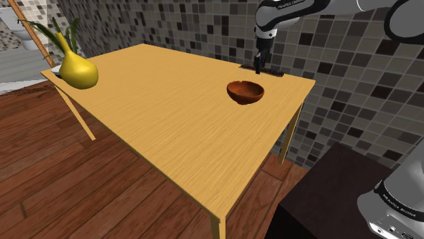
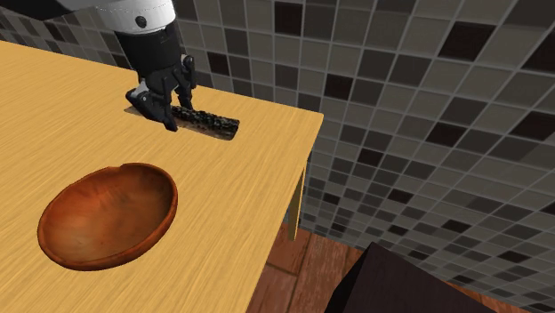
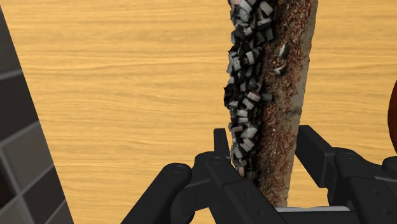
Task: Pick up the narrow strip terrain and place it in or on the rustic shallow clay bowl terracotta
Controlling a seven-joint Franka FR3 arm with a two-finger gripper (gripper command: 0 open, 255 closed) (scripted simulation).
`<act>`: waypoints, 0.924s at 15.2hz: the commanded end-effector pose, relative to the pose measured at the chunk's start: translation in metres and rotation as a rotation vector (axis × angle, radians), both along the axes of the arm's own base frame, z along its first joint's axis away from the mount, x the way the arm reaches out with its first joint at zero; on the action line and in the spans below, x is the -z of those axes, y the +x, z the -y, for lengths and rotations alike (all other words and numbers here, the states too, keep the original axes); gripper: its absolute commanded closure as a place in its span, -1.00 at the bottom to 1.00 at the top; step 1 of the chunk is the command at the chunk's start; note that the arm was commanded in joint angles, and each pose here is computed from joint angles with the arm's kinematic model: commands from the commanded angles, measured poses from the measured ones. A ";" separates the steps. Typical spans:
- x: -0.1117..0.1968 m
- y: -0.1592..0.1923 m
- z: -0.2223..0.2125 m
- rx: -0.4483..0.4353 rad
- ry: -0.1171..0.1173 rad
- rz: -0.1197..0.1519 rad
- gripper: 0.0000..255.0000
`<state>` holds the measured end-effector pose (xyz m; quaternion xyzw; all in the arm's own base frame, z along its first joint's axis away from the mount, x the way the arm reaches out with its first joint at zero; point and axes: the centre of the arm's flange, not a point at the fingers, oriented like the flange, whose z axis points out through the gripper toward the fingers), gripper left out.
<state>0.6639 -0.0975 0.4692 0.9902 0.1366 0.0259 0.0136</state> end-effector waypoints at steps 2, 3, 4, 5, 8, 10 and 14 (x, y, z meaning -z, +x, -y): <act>-0.018 0.000 0.000 0.000 0.000 0.000 1.00; -0.023 0.000 0.000 0.000 0.000 0.000 1.00; -0.028 0.000 0.000 0.000 0.000 0.000 1.00; -0.034 0.000 0.000 0.000 0.000 0.000 1.00; -0.050 0.000 0.000 0.000 0.000 0.000 1.00; -0.060 0.000 0.000 0.000 0.000 0.000 1.00; -0.070 -0.008 -0.025 0.000 0.000 0.000 1.00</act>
